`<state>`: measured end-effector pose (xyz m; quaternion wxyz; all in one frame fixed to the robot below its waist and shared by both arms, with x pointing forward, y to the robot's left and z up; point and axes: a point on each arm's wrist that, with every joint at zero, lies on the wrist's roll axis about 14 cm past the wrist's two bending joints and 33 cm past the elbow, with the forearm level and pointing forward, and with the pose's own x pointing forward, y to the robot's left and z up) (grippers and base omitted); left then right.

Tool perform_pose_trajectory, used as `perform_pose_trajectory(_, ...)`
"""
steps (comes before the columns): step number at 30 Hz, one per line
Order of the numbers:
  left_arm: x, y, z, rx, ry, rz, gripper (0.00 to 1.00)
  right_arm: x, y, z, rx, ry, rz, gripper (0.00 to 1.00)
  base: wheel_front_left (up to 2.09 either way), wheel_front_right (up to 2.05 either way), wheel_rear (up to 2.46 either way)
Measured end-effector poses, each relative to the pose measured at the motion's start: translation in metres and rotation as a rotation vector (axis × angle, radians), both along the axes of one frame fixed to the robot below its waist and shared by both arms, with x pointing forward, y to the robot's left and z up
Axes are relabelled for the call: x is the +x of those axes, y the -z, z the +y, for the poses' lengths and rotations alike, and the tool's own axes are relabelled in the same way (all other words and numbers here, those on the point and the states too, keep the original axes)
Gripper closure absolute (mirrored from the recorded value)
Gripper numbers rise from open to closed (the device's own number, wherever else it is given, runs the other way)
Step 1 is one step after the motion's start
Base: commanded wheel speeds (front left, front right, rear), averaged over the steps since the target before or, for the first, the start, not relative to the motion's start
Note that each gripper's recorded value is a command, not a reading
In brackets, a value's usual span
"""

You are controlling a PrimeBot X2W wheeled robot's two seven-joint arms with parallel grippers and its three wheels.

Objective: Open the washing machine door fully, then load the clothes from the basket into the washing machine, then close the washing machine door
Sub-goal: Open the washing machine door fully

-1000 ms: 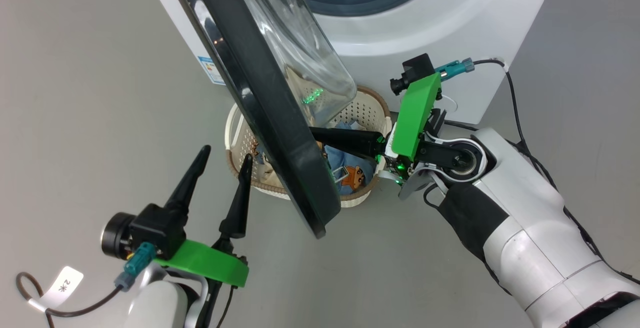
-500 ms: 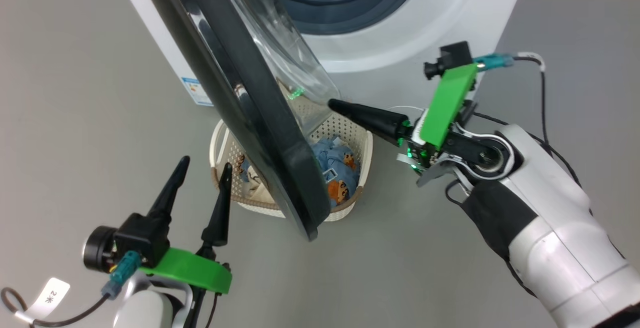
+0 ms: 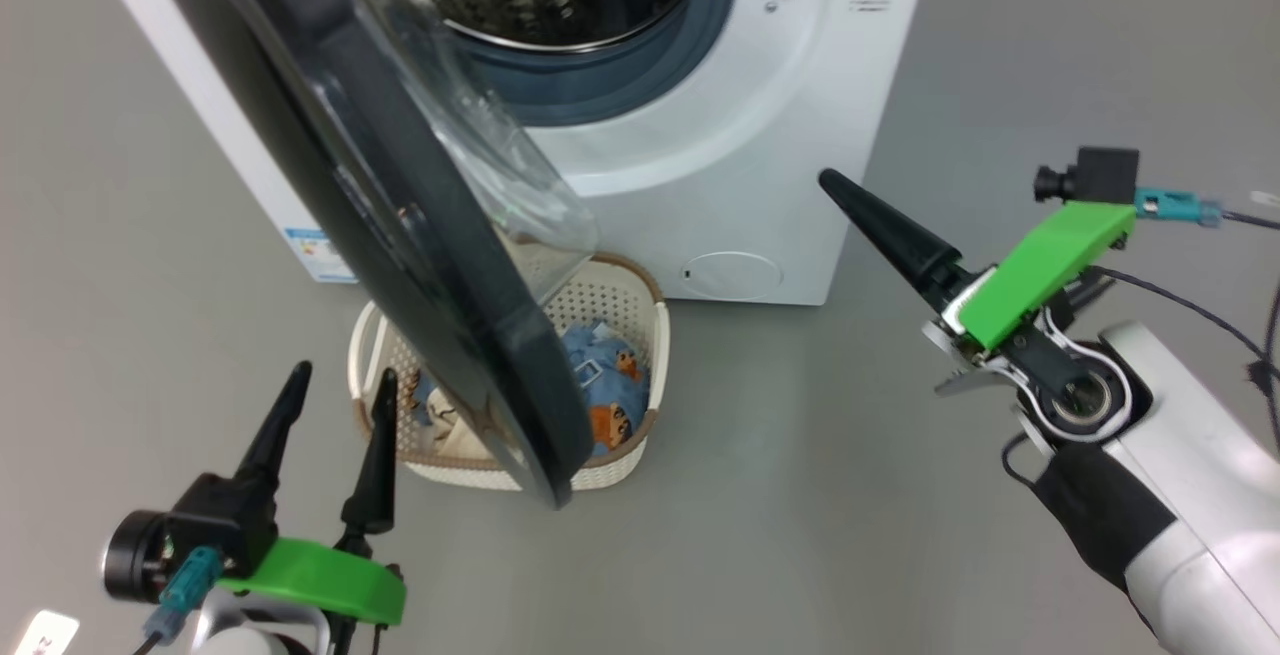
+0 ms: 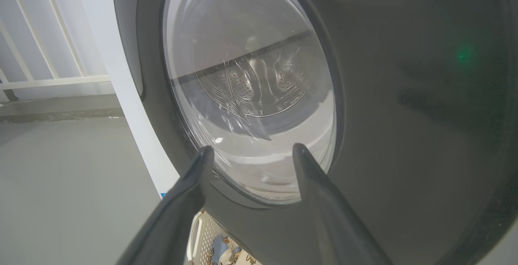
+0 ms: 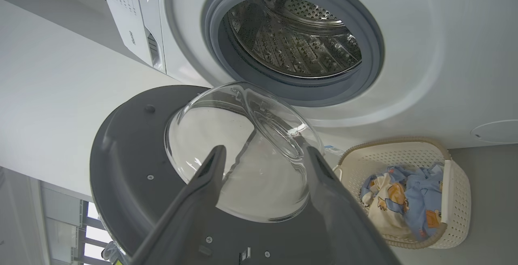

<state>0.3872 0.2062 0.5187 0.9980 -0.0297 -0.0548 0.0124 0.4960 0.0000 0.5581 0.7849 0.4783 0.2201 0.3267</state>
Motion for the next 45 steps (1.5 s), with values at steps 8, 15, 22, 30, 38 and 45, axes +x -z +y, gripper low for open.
perform_pose_trajectory(8,-0.006,0.002,-0.005,-0.008,0.012,0.002,0.00,-0.013,-0.003,-0.056,-0.167,0.185,-0.179,0.00,0.00,0.00,0.00)
perform_pose_trajectory(15,-0.006,-0.005,-0.011,-0.013,0.031,-0.023,0.00,-0.026,-0.019,-0.101,-0.309,0.330,-0.366,0.00,0.00,0.00,0.00)
perform_pose_trajectory(22,-0.009,-0.004,-0.014,-0.004,0.040,-0.021,0.00,-0.037,-0.026,-0.127,-0.428,0.417,-0.493,0.00,0.00,0.00,0.00)
perform_pose_trajectory(30,-0.008,-0.008,-0.014,0.000,0.043,-0.033,0.00,-0.056,-0.014,-0.147,-0.579,0.484,-0.593,0.00,0.00,0.00,0.00)
perform_pose_trajectory(38,-0.013,-0.004,-0.014,-0.004,0.039,-0.024,0.00,-0.083,0.006,-0.173,-0.689,0.564,-0.595,0.00,0.00,0.00,0.00)
perform_pose_trajectory(45,-0.013,-0.006,-0.012,-0.003,0.032,-0.029,0.00,-0.109,0.017,-0.181,-0.813,0.581,-0.639,0.00,0.00,0.00,0.00)
